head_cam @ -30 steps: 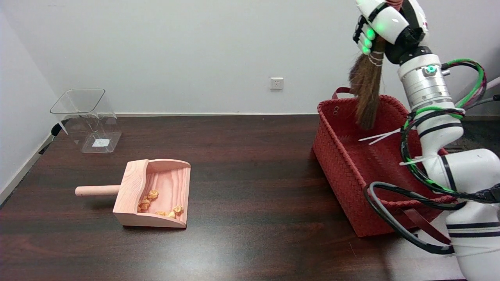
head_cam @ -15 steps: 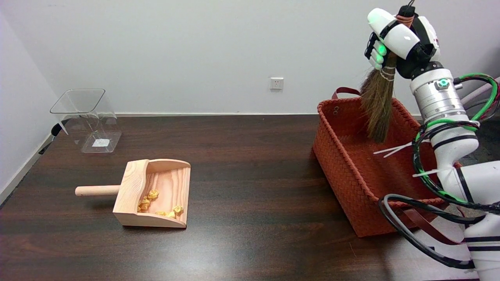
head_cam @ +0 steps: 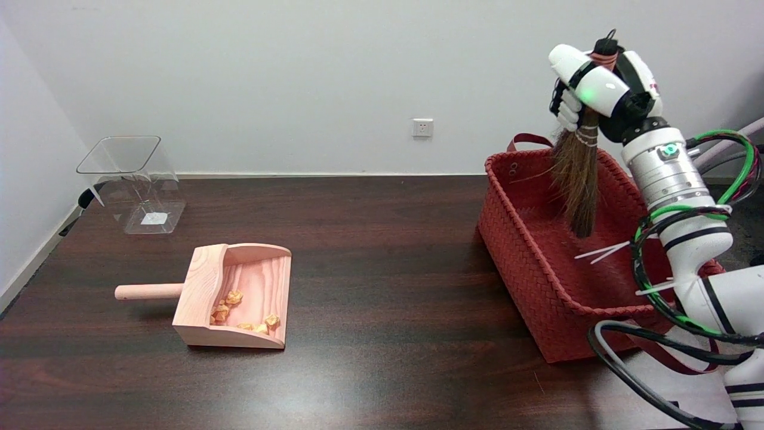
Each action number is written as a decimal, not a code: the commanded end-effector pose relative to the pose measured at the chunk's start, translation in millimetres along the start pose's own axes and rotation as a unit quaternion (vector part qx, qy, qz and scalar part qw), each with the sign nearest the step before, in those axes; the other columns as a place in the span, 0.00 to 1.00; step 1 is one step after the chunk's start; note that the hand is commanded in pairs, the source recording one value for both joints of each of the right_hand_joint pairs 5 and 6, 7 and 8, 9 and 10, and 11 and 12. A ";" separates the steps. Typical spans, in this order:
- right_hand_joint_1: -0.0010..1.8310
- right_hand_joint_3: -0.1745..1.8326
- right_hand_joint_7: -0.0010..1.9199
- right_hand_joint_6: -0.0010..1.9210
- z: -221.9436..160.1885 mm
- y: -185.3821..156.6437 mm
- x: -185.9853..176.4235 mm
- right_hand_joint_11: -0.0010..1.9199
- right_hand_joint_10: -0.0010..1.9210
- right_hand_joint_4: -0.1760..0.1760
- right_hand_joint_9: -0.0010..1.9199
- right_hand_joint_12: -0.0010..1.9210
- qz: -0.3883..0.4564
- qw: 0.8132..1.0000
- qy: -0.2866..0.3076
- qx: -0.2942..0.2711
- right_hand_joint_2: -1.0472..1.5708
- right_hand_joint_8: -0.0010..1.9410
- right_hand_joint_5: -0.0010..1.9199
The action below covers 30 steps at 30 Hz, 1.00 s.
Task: Place the broom into the brown storage basket.
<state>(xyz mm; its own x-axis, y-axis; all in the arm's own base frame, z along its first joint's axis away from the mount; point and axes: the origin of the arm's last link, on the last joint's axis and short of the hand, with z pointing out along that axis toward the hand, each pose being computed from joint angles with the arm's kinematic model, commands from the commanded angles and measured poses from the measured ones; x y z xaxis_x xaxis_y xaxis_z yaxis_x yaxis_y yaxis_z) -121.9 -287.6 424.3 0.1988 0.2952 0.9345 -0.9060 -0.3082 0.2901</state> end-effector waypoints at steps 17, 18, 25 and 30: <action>0.49 0.33 1.00 1.00 -32.8 51.6 -79.0 1.00 1.00 0.50 1.00 1.00 -0.019 0.988 -0.145 -0.041 1.00 0.99 1.00; 0.48 0.33 1.00 1.00 -33.2 53.3 -80.6 1.00 1.00 0.50 1.00 1.00 -0.018 0.988 -0.149 -0.040 1.00 0.99 1.00; 0.48 0.31 1.00 1.00 -35.7 56.7 -76.1 1.00 1.00 0.50 1.00 1.00 -0.051 0.987 -0.149 -0.021 1.00 0.99 1.00; 0.48 0.30 1.00 1.00 -37.0 52.9 -73.7 1.00 1.00 0.50 1.00 1.00 -0.071 0.988 -0.139 -0.009 1.00 0.99 1.00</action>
<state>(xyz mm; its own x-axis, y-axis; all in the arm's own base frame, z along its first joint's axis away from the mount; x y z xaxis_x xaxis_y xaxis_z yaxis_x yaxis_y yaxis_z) -186.0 -296.4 369.8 0.3398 0.0746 0.9375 -0.9060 -0.2414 0.3476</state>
